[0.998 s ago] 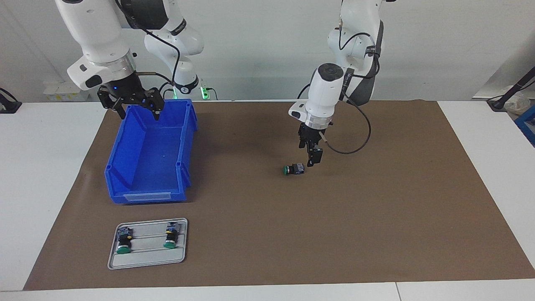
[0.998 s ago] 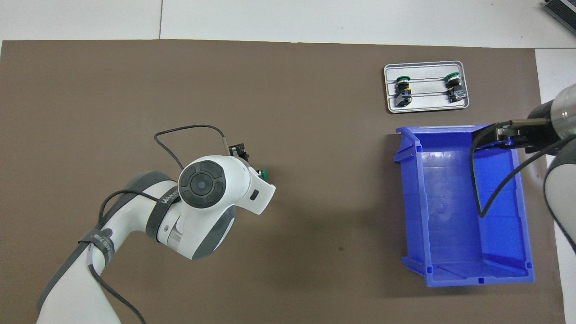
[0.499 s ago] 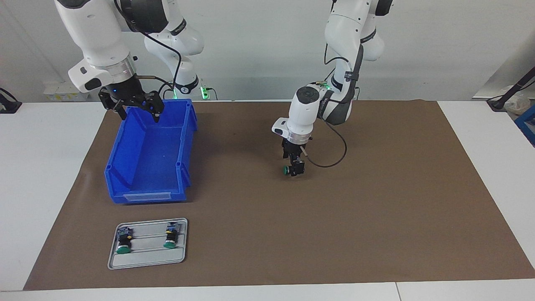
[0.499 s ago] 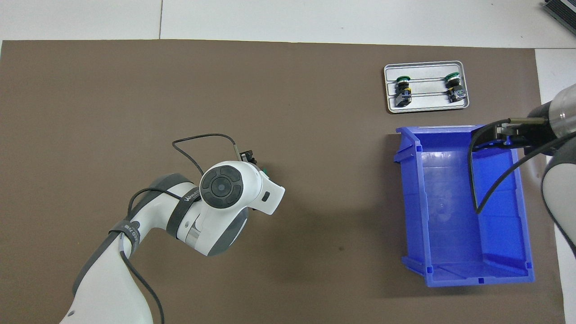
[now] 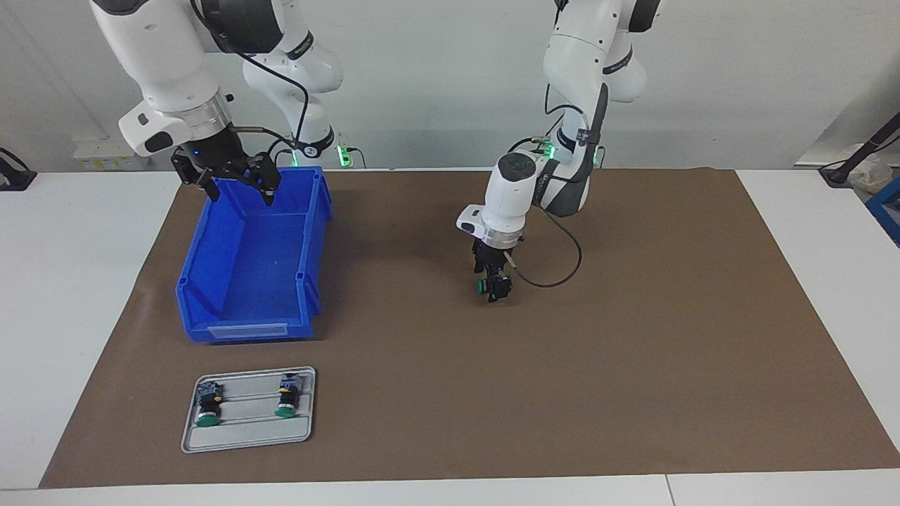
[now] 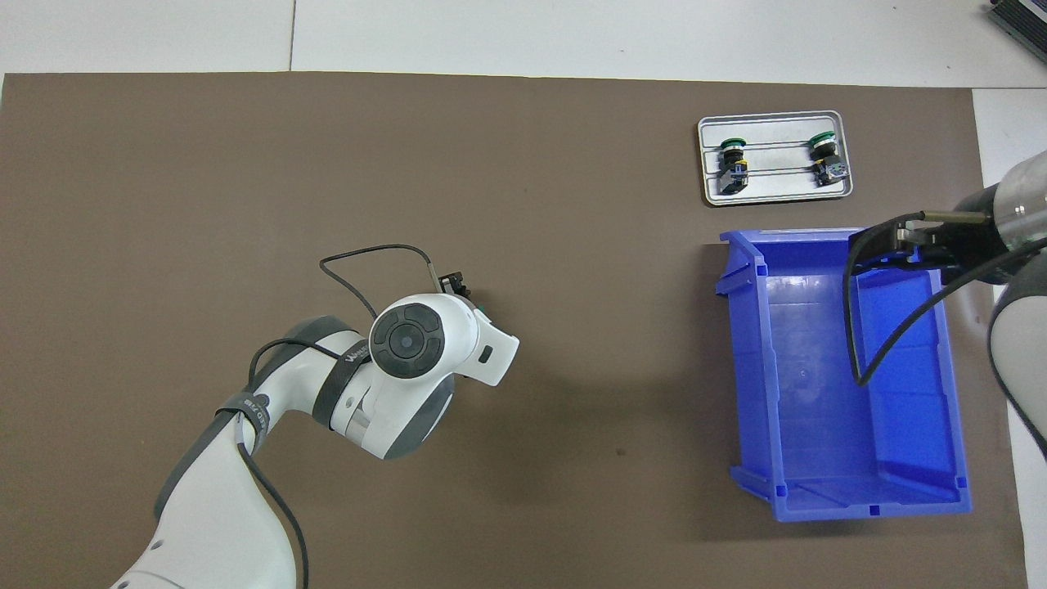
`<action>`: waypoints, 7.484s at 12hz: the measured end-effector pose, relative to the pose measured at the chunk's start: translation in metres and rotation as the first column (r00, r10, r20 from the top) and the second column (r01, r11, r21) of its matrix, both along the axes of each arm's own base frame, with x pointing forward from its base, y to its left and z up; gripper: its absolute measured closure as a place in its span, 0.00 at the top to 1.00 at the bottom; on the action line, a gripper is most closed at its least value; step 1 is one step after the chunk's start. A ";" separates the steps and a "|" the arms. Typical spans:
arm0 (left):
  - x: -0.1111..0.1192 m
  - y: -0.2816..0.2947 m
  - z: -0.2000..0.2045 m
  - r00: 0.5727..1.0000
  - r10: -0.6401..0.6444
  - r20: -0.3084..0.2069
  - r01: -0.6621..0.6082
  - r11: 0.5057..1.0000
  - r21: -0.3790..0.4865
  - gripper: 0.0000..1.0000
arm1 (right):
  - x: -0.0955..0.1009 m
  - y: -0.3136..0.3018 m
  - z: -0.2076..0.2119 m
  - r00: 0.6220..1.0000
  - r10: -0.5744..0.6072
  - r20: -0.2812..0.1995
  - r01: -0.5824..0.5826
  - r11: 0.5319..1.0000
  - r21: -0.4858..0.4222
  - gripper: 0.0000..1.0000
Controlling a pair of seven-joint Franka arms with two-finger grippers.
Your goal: Place and press button with both arms
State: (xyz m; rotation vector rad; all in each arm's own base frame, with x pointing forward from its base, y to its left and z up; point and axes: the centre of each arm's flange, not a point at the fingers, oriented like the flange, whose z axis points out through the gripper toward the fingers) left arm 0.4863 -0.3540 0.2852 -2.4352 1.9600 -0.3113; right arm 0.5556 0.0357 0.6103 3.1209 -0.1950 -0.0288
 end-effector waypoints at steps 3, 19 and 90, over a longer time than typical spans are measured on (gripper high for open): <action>0.000 0.000 0.001 1.000 0.004 0.002 -0.004 1.000 -0.002 0.89 | 0.000 0.000 0.000 1.000 0.000 0.001 0.000 1.000 0.000 1.00; 0.015 0.001 0.018 1.000 0.024 -0.019 -0.024 1.000 0.016 0.33 | 0.000 0.002 0.000 1.000 0.003 0.000 -0.003 1.000 0.001 1.00; -0.064 0.187 -0.070 0.926 0.367 0.090 -0.052 0.358 -0.932 0.35 | 0.000 0.002 0.000 1.000 0.003 0.000 -0.003 1.000 0.001 1.00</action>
